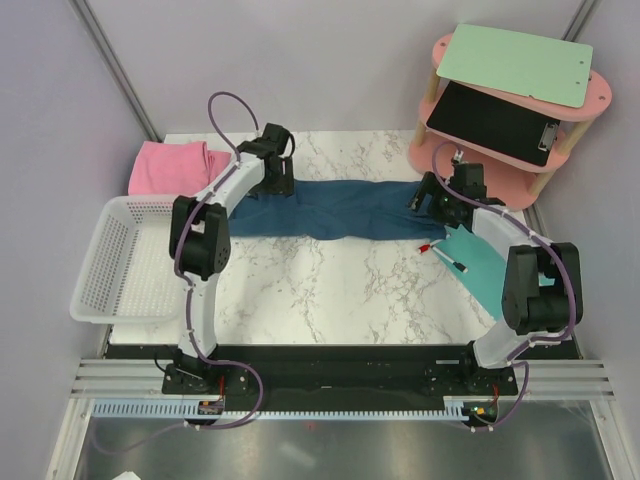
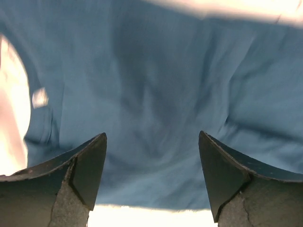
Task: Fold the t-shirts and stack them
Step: Fold the other side of the tshirt into a rectangle
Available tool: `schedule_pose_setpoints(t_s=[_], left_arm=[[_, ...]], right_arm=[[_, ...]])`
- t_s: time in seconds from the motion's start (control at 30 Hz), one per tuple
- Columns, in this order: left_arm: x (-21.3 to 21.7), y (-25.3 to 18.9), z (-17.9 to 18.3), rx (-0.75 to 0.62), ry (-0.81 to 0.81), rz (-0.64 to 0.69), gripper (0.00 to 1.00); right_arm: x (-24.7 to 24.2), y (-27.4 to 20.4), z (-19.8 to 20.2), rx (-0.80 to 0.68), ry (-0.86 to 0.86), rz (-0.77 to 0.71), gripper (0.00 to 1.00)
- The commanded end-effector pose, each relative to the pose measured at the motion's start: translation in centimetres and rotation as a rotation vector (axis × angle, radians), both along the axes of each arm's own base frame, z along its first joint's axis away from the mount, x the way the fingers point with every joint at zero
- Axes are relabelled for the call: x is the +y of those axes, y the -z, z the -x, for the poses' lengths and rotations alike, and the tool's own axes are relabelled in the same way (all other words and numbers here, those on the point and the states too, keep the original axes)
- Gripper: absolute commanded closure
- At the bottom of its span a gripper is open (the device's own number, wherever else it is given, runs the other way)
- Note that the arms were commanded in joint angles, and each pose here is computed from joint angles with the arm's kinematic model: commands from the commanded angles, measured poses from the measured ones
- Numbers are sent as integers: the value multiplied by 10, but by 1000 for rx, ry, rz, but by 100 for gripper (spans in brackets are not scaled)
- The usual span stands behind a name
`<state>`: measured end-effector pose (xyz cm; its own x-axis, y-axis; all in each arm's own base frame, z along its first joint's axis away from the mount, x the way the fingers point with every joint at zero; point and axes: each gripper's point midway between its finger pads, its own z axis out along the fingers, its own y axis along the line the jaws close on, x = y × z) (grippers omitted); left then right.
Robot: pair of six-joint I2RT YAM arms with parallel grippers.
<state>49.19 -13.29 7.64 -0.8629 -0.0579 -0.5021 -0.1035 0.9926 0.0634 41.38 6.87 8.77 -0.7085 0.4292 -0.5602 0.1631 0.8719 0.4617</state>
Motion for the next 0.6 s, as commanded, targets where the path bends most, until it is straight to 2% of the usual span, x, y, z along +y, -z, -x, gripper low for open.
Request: schedule_pose_setpoints(t_s=[0.0,0.03,0.1,0.3,0.33,0.37,0.43,0.47,0.5,0.53,0.57], left_arm=[[3,-51,19,-117,-29,32,17],[7,-36,31,-80,-37,21,18],[9,-37,38,-91,-49,32,20],[18,1,70,-19,-67,23,27],[17,6,73,-8,-65,30,32],[17,10,76,0,-67,34,34],[18,21,85,20,-70,41,44],[19,24,88,25,-81,42,50],[21,32,94,46,-85,35,61],[21,34,96,51,-85,35,69],[22,37,99,57,-90,33,76]], right_arm=[[23,-48,-20,-107,-66,143,2],[25,-43,-23,-93,-71,153,2],[37,-42,-29,-83,-96,163,2],[66,-26,-37,-33,-182,140,5],[69,-24,-37,-22,-194,140,6],[71,-21,-37,-11,-202,137,10],[74,-12,-35,19,-217,135,17],[77,-10,-35,24,-225,125,33],[76,-6,-34,36,-228,125,41],[77,-4,-33,40,-235,124,58],[78,-2,-34,43,-235,124,66]])
